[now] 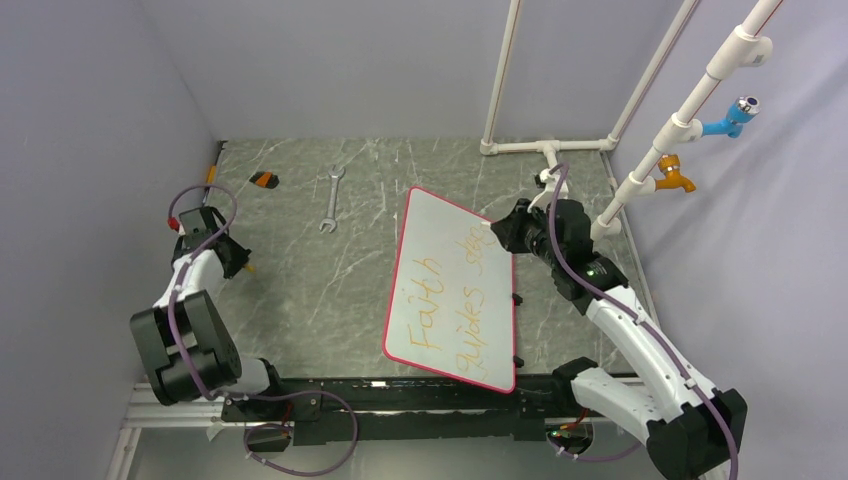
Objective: Write a sentence on the whiteboard
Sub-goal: Pick up the pen cap from the center of the board, then insert the whiteboard marker without the cap into the pen cap.
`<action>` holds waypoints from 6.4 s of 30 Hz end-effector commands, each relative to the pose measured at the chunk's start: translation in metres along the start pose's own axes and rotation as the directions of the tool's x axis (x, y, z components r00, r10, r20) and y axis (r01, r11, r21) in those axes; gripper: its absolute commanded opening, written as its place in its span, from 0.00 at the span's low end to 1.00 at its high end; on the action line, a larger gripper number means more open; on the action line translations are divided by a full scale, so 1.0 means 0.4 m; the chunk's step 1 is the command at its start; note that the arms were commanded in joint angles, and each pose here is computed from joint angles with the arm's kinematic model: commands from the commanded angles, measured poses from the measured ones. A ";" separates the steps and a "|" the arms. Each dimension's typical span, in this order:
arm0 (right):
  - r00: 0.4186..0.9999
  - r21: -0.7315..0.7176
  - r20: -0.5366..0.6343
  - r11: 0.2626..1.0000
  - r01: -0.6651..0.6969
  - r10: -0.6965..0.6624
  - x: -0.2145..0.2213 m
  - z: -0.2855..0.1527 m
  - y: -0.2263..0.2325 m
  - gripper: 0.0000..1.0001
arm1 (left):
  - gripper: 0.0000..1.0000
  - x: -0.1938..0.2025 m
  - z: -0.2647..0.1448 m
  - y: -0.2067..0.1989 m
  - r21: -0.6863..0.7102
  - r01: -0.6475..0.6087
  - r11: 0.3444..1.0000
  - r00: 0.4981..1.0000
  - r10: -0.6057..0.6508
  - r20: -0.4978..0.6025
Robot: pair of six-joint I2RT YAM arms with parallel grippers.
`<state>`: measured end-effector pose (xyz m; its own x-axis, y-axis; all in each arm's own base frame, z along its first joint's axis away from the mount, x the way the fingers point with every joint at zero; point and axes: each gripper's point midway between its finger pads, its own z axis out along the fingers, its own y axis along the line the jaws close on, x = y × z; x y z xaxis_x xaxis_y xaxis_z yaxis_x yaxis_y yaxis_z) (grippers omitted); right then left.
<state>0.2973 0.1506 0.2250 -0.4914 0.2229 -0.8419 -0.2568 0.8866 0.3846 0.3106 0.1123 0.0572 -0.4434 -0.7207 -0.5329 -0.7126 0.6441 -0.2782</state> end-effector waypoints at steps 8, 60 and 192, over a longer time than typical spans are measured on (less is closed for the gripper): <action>0.981 -0.216 0.191 0.974 0.074 -0.032 -0.125 -0.040 0.118 0.00 | 0.00 -0.037 -0.150 -0.117 0.226 0.056 0.972 0.998 -0.060 0.011; 0.848 -0.654 0.361 0.544 0.526 -0.387 0.015 -0.056 0.757 0.00 | 0.00 0.154 -0.639 -0.392 0.503 0.452 0.736 0.868 -0.233 -0.439; 0.849 -0.598 0.491 0.632 0.492 -0.196 -0.047 0.044 0.892 0.00 | 0.93 0.044 -0.984 -0.358 0.791 0.384 0.477 0.916 -0.305 -0.261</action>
<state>0.2337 0.4929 0.3306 -0.0308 0.1382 -0.9899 -0.9079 0.4103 0.0855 0.1941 -0.1099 0.4001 -0.4196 -0.8934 -0.1604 -0.0540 0.2010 -0.9781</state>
